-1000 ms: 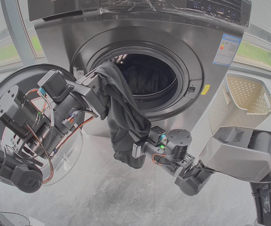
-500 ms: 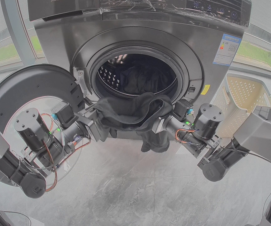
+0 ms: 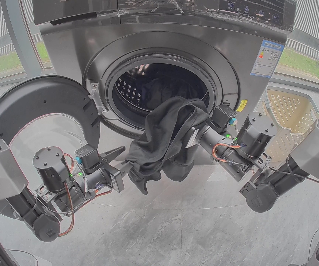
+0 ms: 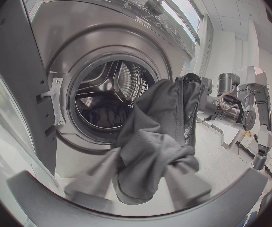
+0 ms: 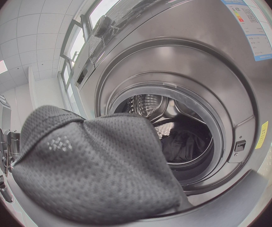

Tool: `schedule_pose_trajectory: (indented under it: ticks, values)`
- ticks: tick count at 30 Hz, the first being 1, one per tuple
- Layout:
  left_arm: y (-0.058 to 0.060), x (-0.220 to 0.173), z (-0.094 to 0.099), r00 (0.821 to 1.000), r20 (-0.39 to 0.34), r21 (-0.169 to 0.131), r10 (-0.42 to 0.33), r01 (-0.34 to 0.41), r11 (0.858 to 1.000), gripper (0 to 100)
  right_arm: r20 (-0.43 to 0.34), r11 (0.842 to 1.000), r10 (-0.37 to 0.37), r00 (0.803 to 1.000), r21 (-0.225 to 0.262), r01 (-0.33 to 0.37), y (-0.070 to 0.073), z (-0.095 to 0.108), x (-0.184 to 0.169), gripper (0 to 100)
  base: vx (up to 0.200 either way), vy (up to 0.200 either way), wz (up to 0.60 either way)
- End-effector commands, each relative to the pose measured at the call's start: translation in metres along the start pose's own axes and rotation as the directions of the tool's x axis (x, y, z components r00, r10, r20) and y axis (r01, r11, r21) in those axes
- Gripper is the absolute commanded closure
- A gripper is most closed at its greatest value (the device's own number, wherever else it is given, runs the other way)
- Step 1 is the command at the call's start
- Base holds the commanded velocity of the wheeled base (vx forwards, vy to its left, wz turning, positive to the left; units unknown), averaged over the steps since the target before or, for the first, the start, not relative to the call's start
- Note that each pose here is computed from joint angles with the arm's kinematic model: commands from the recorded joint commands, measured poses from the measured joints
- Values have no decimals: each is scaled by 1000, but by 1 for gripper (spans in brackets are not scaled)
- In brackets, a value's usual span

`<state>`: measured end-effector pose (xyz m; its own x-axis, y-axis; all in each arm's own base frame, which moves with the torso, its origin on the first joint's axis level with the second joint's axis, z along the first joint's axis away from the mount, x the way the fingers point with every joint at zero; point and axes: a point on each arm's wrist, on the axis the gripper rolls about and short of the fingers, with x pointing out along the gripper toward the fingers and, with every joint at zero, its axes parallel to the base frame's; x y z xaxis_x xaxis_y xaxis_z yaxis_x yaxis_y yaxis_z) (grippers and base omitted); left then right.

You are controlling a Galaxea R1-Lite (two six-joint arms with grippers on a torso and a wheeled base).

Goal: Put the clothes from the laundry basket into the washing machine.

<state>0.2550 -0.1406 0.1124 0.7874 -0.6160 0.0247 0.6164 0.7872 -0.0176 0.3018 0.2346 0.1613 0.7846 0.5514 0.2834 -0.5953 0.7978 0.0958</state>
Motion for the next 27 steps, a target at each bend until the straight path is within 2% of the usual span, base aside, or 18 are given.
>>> schedule_pose_trajectory:
  ticks: [1,4,8,10,11,12,17,20,24,25,27]
  values:
    - [-3,-3,-13,998,-57,-8,-7,7,1000,0,12,1000,0,1000,1,0,0,4,0,100,0,0,0]
    - [-9,-7,-25,993,-111,-9,-25,24,1000,0,13,1000,-3,1000,0,3,-1,5,1,100,0,0,0]
    - [-17,-14,-38,983,-176,11,-60,63,998,0,16,1000,-3,1000,0,3,-1,5,1,100,0,0,0]
    - [-20,-16,-39,980,-185,13,-80,84,996,0,18,1000,-2,1000,-2,2,-1,6,2,100,0,0,0]
    - [-26,-21,-42,971,-206,13,-124,129,992,0,15,1000,0,1000,-1,0,0,5,2,100,0,0,0]
    - [-27,-23,-43,967,-215,15,-136,142,990,0,13,1000,0,1000,-1,0,0,4,2,100,0,0,0]
    - [-29,-32,-52,953,-267,23,-145,157,987,0,15,1000,0,1000,-1,0,0,3,3,100,0,0,0]
    - [-30,-36,-54,943,-283,25,-175,190,981,0,21,1000,1,1000,0,-1,0,5,4,100,0,0,0]
    - [-31,-30,-51,949,-257,38,-181,197,980,0,13,1000,2,1000,0,-2,1,3,3,100,0,0,0]
    - [-30,-21,-45,960,-216,45,-177,190,981,0,12,1000,7,1000,1,-7,3,3,2,100,0,0,0]
    - [-29,-12,-37,971,-169,51,-168,179,983,0,12,1000,15,1000,3,-15,6,4,1,100,0,0,0]
